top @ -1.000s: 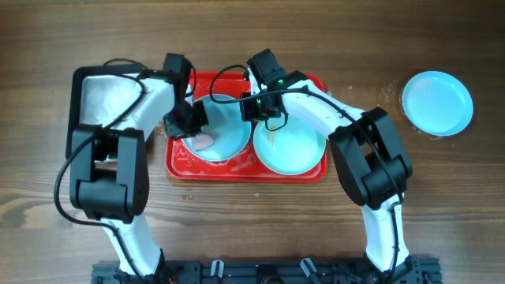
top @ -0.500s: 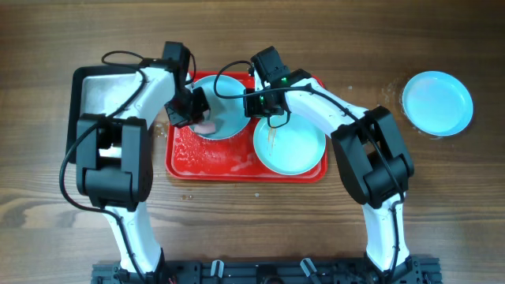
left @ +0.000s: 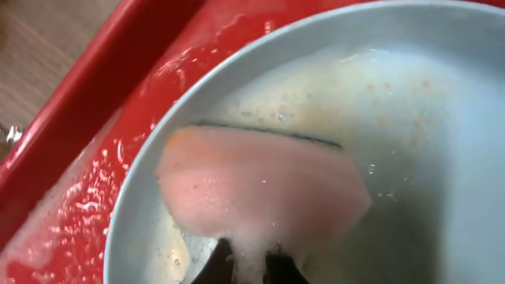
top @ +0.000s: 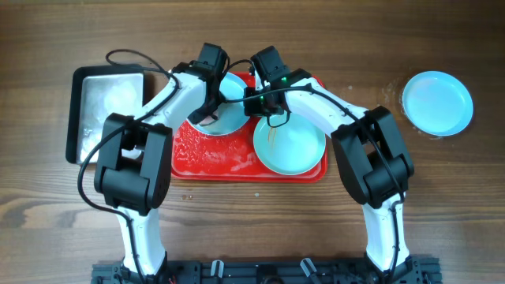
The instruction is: Clean dirty plates on tray and stack at the side
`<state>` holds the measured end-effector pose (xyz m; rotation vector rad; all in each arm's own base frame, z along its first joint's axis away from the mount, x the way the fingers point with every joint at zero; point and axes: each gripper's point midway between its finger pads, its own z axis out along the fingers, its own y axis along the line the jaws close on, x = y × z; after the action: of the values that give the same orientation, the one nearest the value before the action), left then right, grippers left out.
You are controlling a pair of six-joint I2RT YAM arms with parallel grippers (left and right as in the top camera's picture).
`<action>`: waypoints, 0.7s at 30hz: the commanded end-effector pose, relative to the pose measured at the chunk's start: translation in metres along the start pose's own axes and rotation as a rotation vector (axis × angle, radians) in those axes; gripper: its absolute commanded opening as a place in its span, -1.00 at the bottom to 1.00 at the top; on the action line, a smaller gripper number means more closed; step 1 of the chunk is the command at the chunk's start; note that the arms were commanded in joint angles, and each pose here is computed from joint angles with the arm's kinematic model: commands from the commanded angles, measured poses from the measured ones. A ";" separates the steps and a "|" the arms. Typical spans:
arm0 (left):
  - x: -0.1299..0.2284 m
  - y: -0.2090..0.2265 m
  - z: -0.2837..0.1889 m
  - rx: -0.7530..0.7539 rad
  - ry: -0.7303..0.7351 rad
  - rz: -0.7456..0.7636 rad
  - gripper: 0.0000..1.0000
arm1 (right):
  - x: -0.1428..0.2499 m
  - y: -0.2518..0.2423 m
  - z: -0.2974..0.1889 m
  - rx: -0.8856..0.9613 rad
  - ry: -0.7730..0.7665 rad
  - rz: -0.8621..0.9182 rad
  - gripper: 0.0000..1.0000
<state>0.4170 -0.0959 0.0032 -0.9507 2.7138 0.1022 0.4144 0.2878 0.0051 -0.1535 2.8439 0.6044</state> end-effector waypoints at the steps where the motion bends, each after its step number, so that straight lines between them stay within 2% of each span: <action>1: 0.058 0.008 0.050 0.059 0.268 0.357 -0.92 | 0.016 0.009 0.010 -0.033 0.059 -0.054 -0.91; 4: 0.089 -0.009 0.037 0.264 0.407 0.622 -0.92 | 0.016 0.009 0.010 -0.032 0.059 -0.054 -0.92; 6: 0.099 -0.022 0.030 0.390 0.428 0.742 -0.92 | 0.017 0.009 0.010 -0.033 0.060 -0.054 -0.91; 9: 0.100 -0.046 0.023 0.539 0.397 0.810 -0.92 | 0.017 0.009 0.010 -0.033 0.060 -0.054 -0.91; 11: 0.090 -0.057 0.025 0.554 0.340 0.781 -0.92 | 0.017 0.009 0.010 -0.033 0.060 -0.054 -0.91; 12: 0.075 -0.057 0.032 0.491 0.289 0.700 -0.92 | 0.017 0.009 0.010 -0.033 0.060 -0.054 -0.91; 13: 0.054 -0.046 0.045 0.348 0.215 0.559 -0.92 | 0.017 0.009 0.010 -0.033 0.060 -0.054 -0.91; 16: 0.008 0.013 0.058 -0.046 0.011 0.193 -0.92 | 0.017 0.009 0.010 -0.033 0.060 -0.054 -0.91; 17: 0.004 0.031 0.057 -0.138 -0.022 0.134 -0.92 | 0.017 0.009 0.010 -0.033 0.060 -0.054 -0.92; 21: 0.008 0.070 0.049 -0.311 -0.007 0.177 -0.92 | 0.017 0.009 0.010 -0.033 0.060 -0.054 -0.92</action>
<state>0.4211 -0.1263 0.0024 -0.6332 2.8377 -0.0318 0.4058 0.3053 0.0089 -0.2116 2.8381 0.6780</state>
